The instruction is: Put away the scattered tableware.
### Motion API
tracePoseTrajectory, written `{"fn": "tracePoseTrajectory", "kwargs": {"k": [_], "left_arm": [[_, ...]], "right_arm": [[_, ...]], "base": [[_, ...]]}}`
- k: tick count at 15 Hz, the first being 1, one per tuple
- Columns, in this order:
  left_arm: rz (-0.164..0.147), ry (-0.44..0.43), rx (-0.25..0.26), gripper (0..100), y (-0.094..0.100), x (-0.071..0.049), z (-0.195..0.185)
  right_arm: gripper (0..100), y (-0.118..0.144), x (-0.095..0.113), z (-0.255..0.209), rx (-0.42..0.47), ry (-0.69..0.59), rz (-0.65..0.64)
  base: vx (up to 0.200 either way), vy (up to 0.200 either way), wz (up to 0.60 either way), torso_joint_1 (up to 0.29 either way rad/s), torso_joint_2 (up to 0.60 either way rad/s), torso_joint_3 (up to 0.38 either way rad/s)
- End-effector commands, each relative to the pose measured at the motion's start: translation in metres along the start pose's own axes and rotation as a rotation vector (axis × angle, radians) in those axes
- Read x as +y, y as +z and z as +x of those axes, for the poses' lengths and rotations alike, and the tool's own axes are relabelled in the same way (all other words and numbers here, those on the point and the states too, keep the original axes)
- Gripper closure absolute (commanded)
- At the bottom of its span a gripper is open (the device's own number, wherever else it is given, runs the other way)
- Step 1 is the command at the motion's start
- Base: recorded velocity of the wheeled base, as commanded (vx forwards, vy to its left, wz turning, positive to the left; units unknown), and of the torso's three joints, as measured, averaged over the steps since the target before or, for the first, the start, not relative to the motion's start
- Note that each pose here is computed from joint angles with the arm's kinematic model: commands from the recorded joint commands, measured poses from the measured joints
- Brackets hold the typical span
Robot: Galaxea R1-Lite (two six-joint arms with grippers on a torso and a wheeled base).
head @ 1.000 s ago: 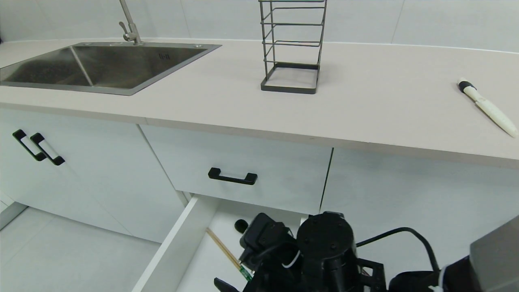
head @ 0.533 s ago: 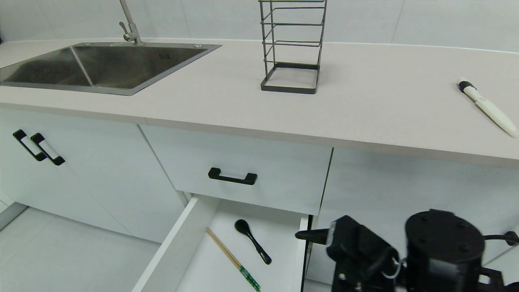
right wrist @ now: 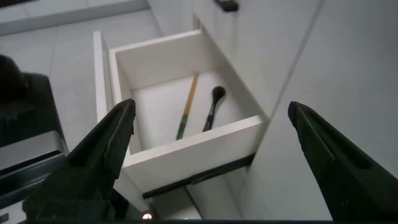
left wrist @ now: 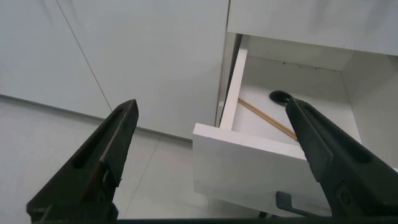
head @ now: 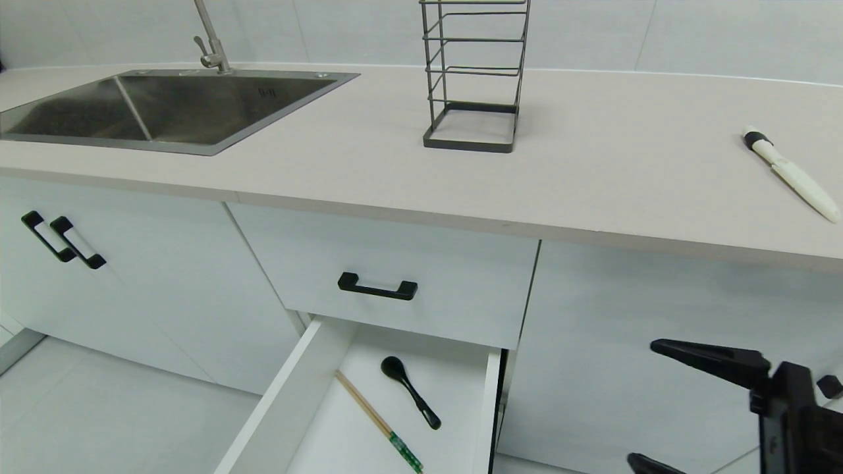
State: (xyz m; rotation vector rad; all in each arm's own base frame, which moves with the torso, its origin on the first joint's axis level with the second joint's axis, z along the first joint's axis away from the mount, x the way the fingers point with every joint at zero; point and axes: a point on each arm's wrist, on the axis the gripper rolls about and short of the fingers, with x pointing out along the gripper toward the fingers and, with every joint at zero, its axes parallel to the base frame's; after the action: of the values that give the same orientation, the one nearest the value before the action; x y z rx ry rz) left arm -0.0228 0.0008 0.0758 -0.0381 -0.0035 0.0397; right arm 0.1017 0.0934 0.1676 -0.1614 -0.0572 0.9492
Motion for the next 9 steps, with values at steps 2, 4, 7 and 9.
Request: {"fn": "tracePoseTrajectory", "kwargs": {"k": [2, 4, 7, 9], "left_arm": [[0.0, 0.0, 0.0, 0, 0.0, 0.0, 0.0], [0.001, 0.002, 0.0, 0, 0.0, 0.0, 0.0], [0.003, 0.0, 0.0, 0, 0.0, 0.0, 0.0], [0.004, 0.0, 0.0, 0, 0.0, 0.0, 0.0]], "right_arm": [[0, -0.012, 0.007, -0.064, -0.08, -0.123, -0.042], [0, -0.012, 0.006, -0.081, -0.079, -0.252, -0.055], [0, -0.022, 0.021, -0.115, -0.07, -0.543, -0.101], [0, -0.032, 0.04, -0.13, -0.072, -0.648, -0.165]], "base": [[0.0, 0.0, 0.0, 0.0, 0.0, 0.0], [0.0, 0.0, 0.0, 0.0, 0.0, 0.0], [0.0, 0.0, 0.0, 0.0, 0.0, 0.0], [0.0, 0.0, 0.0, 0.0, 0.0, 0.0]]}}
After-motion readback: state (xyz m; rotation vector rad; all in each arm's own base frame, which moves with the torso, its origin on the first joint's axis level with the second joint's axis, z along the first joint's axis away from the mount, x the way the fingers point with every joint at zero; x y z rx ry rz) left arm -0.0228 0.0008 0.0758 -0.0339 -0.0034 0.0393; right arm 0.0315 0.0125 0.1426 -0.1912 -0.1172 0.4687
